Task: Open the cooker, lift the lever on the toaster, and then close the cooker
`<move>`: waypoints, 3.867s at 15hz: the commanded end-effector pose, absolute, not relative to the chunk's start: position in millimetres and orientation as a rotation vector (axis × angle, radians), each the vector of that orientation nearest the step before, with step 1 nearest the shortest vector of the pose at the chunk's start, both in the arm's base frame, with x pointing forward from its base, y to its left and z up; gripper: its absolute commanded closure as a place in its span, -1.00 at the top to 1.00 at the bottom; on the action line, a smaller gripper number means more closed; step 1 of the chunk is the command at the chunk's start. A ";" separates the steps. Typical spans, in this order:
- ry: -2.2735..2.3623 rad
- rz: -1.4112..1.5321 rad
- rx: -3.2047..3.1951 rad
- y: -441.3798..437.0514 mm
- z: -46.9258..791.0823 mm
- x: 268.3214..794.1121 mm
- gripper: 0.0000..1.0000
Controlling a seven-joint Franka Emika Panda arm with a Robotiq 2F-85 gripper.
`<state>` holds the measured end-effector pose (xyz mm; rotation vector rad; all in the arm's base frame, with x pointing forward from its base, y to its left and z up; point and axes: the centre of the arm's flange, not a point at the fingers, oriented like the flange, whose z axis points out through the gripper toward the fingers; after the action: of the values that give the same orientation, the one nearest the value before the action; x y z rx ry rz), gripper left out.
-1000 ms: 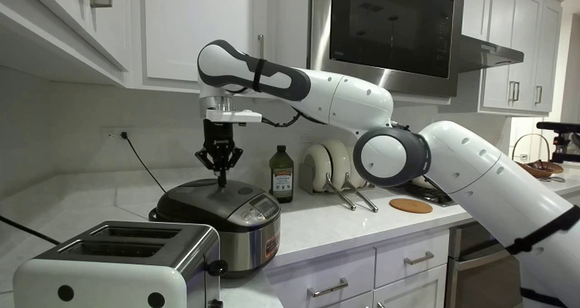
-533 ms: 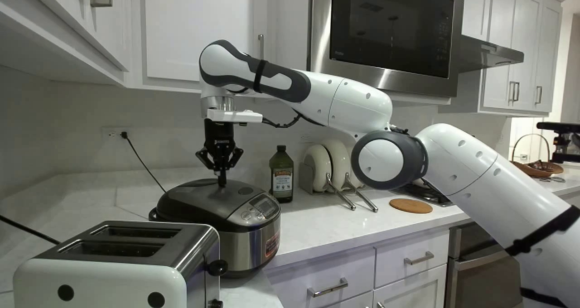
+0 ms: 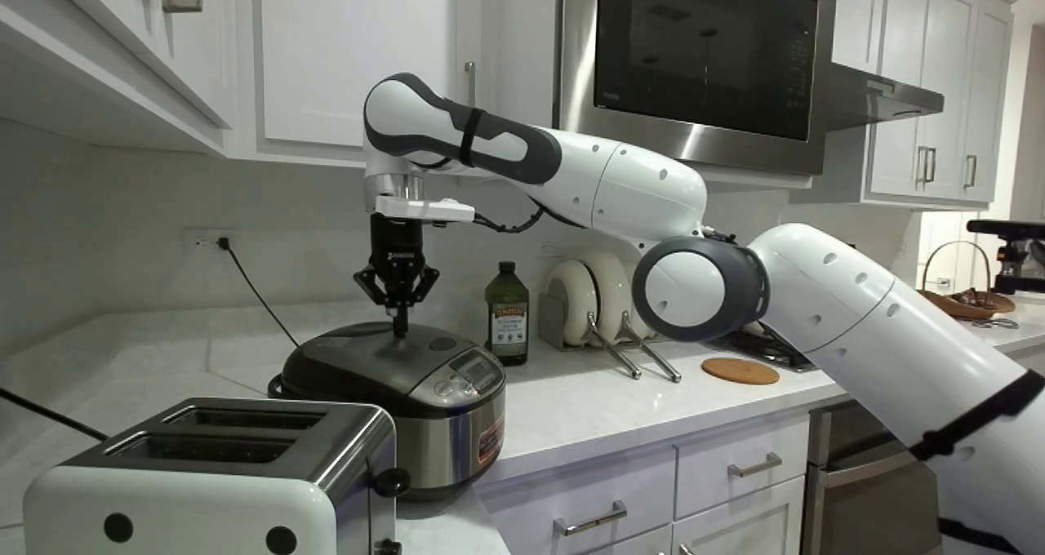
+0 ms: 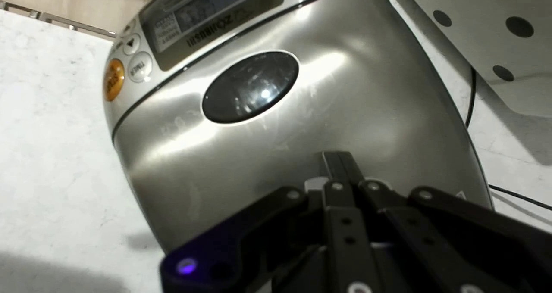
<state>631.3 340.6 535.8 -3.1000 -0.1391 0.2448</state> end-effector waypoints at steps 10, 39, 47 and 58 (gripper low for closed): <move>-0.176 0.356 -3.092 377.9 550.5 632.2 0.59; -0.248 0.084 -3.030 311.9 670.1 461.4 1.00; -0.355 0.067 -2.966 309.1 696.2 441.7 1.00; -0.358 -0.027 -3.008 300.2 747.4 392.8 1.00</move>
<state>454.0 329.7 779.0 -2.9800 -0.3720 0.0078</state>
